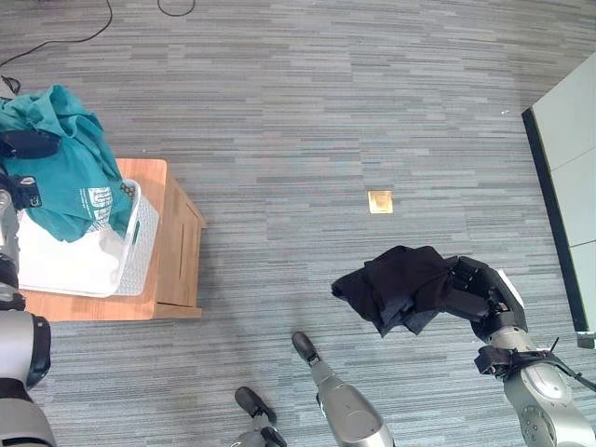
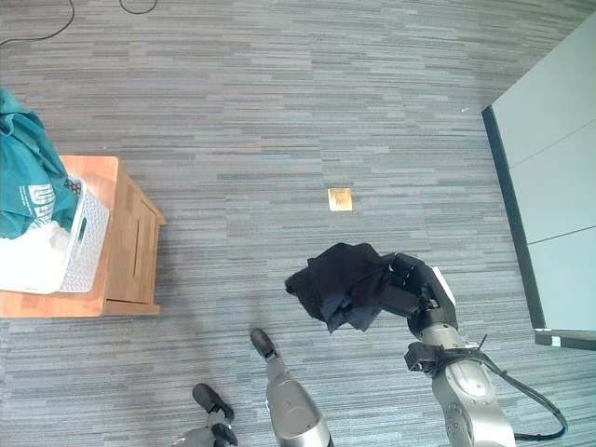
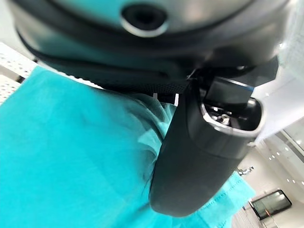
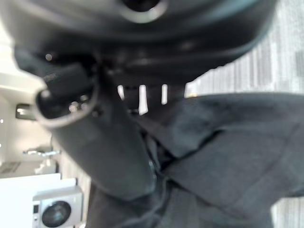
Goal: Pick up bed clothes into laundry basket.
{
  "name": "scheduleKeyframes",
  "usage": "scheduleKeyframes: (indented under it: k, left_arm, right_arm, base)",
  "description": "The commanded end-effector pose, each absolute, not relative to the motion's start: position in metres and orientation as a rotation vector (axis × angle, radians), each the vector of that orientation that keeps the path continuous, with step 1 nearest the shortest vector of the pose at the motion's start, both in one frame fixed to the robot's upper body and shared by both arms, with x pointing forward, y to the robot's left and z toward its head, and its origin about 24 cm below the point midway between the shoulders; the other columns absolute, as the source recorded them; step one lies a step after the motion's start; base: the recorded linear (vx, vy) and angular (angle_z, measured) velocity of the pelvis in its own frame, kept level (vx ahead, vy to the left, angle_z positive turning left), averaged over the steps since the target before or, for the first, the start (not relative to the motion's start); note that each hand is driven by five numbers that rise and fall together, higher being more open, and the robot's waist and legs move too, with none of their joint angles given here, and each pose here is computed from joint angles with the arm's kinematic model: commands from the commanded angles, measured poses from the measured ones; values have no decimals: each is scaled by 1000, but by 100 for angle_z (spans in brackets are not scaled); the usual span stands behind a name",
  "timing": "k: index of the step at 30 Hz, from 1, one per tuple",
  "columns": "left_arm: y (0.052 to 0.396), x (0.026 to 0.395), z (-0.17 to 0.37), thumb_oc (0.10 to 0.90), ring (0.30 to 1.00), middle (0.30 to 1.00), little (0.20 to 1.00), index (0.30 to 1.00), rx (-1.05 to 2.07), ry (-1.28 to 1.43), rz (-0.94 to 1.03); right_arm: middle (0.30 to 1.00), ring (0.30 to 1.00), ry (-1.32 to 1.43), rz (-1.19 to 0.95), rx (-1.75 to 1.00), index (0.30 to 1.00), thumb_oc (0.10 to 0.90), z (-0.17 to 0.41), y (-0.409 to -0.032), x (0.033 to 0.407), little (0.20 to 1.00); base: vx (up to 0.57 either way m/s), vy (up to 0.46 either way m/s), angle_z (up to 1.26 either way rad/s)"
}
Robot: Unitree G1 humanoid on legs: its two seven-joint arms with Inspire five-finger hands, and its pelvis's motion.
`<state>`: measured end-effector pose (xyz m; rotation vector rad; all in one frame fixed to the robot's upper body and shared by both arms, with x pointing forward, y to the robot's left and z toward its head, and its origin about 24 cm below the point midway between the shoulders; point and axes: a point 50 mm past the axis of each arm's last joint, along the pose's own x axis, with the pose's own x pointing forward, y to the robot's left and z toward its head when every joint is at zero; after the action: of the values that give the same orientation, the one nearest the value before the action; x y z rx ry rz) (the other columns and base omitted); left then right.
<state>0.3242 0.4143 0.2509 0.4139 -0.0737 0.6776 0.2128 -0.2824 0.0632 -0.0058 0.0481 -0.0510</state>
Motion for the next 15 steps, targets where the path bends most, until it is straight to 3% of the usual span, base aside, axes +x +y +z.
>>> scheduleKeyframes:
  k: [1, 15]
  left_arm:
    - [440, 287, 309, 400, 300, 300, 300, 300, 388, -305, 829]
    - [452, 278, 300, 400, 300, 300, 300, 300, 368, -271, 884]
  right_arm:
    - [300, 300, -171, -86, -4, 300, 400, 106, -297, 218, 300]
    - [300, 300, -191, -93, -26, 300, 400, 114, -301, 218, 300]
  base:
    - [-38, -1, 1]
    - [-20, -5, 3]
